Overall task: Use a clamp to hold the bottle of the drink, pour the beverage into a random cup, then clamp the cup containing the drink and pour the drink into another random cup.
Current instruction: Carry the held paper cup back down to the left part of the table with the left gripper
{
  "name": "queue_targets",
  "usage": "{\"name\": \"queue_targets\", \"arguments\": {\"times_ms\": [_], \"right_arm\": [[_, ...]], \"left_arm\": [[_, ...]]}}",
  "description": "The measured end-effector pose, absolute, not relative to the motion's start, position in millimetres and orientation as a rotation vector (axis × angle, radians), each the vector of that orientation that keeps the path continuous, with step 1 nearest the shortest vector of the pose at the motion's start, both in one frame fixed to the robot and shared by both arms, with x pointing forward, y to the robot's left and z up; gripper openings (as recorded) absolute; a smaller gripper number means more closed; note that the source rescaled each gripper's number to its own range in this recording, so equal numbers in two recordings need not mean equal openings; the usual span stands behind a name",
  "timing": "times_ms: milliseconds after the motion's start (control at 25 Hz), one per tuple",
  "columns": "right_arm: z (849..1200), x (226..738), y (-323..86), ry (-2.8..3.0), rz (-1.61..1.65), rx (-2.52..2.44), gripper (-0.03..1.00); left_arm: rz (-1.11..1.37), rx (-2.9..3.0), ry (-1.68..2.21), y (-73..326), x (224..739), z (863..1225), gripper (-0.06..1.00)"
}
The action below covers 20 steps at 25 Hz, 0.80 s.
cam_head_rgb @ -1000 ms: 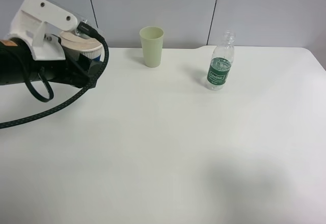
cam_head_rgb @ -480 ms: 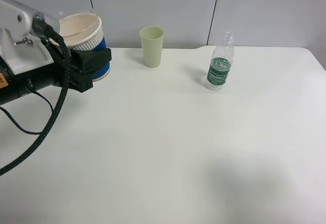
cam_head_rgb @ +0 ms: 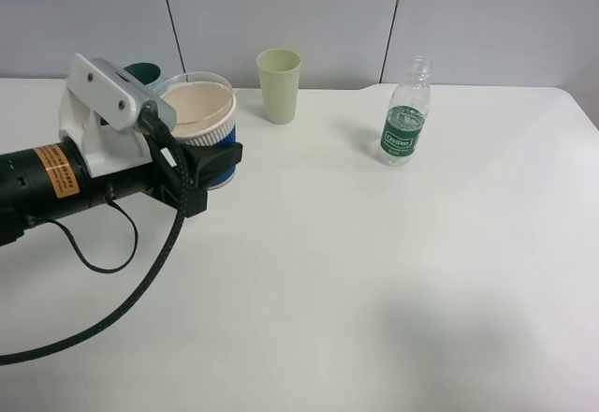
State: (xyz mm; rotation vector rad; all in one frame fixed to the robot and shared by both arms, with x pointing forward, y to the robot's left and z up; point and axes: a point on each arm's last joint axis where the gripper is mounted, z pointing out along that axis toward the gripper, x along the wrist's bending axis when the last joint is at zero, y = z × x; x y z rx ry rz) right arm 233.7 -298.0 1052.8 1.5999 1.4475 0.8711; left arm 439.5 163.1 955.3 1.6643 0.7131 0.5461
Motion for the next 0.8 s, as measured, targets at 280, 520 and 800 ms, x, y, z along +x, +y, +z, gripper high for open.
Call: {"name": "queue_targets", "arguments": {"times_ms": [280,520,800], "right_arm": [[1053,234,-298,1.447,0.871,1.6,1.0],[1053,234,-298,1.447,0.871,1.6,1.0],[1053,234,-298,1.447,0.871,1.6,1.0]], "left_arm": [[0.532,1.62,0.659,154,449,923,0.04],[0.541,1.692,0.66,150,458,896,0.04],[0.531,1.707,0.67,139,477,878,0.04]]}}
